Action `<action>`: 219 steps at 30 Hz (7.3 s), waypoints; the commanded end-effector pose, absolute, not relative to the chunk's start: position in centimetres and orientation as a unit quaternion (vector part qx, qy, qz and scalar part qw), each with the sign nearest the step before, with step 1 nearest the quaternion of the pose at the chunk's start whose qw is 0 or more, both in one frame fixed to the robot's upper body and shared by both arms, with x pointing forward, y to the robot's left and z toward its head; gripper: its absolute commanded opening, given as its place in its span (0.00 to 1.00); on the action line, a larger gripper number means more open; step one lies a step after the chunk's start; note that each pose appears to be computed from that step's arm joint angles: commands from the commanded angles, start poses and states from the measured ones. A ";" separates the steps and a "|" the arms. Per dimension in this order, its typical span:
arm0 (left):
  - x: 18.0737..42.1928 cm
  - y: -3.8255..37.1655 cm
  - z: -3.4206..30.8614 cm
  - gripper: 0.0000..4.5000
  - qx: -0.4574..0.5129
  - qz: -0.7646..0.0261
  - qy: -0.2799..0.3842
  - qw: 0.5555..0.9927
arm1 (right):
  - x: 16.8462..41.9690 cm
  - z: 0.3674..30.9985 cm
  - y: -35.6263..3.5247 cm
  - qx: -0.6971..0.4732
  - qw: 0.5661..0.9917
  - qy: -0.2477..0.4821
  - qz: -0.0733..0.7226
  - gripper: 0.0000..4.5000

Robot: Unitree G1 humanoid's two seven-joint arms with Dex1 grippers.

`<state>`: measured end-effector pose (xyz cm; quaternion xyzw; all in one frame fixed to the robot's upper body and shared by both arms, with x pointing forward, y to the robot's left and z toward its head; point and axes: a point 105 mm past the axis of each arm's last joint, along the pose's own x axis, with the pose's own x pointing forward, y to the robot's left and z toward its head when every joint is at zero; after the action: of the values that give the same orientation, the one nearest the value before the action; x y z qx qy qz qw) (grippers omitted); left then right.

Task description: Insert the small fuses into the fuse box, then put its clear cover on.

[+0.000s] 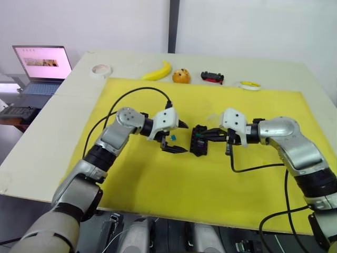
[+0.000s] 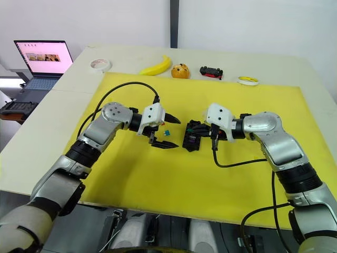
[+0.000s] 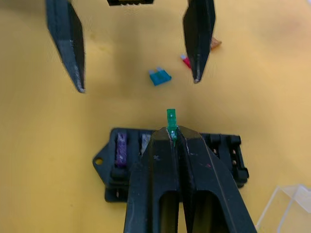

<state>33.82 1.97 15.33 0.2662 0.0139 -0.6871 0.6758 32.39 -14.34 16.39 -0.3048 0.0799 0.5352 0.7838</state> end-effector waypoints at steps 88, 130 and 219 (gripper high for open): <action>33.8 -0.2 16.4 1.00 0.281 -0.702 -0.020 0.654 | 31.6 16.3 -14.5 -0.174 0.837 0.038 0.518 0.01; 32.9 9.5 17.9 1.00 0.157 -0.603 0.027 0.782 | 28.9 19.7 -21.3 -0.175 0.911 0.050 0.369 0.01; 35.0 3.1 12.6 1.00 -0.451 -0.369 0.394 0.711 | 26.0 16.1 -12.6 -0.129 0.911 0.068 0.386 1.00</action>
<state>34.76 3.80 12.42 -0.4581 0.3979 -0.3703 0.7034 26.01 -12.54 14.80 -0.1202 0.0937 0.3901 0.9081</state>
